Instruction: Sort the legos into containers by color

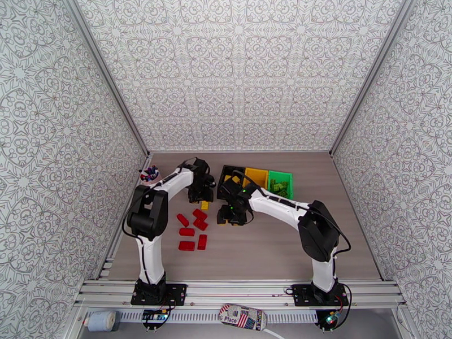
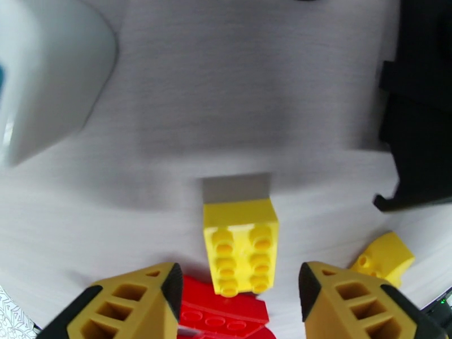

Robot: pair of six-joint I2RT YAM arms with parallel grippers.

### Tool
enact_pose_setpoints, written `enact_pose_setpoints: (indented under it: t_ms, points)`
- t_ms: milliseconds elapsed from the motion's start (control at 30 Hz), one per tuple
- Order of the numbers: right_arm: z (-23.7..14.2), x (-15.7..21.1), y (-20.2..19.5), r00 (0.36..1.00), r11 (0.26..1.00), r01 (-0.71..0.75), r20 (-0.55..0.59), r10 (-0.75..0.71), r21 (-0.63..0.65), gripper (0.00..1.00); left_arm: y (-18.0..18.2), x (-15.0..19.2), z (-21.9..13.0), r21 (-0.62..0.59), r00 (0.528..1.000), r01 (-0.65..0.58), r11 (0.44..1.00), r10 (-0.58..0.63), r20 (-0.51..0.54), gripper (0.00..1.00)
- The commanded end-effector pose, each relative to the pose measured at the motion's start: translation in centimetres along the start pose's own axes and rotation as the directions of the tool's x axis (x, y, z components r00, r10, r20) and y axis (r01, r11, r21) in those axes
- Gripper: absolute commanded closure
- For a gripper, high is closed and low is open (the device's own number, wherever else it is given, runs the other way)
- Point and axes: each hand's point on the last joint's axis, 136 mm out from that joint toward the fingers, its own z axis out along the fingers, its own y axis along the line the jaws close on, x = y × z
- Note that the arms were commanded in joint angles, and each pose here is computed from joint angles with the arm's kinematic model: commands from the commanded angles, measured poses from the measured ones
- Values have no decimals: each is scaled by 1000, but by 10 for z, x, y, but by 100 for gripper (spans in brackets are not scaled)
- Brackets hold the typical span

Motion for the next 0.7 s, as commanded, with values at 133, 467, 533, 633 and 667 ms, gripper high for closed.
enact_pose_setpoints:
  t_ms: [133,467,533,633,667]
  points:
    - [-11,0,-9,1000,1000,-19,10,19,17,44,-5,-1,11,-27,999,-29,999,28,-17,45]
    - [-17,-3,-13,1000,1000,-19,8,19,3,45,-6,4,20,-31,999,-8,999,7,-38,58]
    - [-19,-5,-14,1000,1000,-18,10,18,0,45,-7,2,16,-27,1000,0,1000,0,-25,62]
    - [-21,-7,-13,1000,1000,-15,14,15,-12,45,-8,-2,3,-19,1000,10,1000,-10,4,67]
    - [-22,-7,-11,1000,1000,-11,16,11,-19,45,-9,-3,-2,-17,1000,14,1000,-13,17,68]
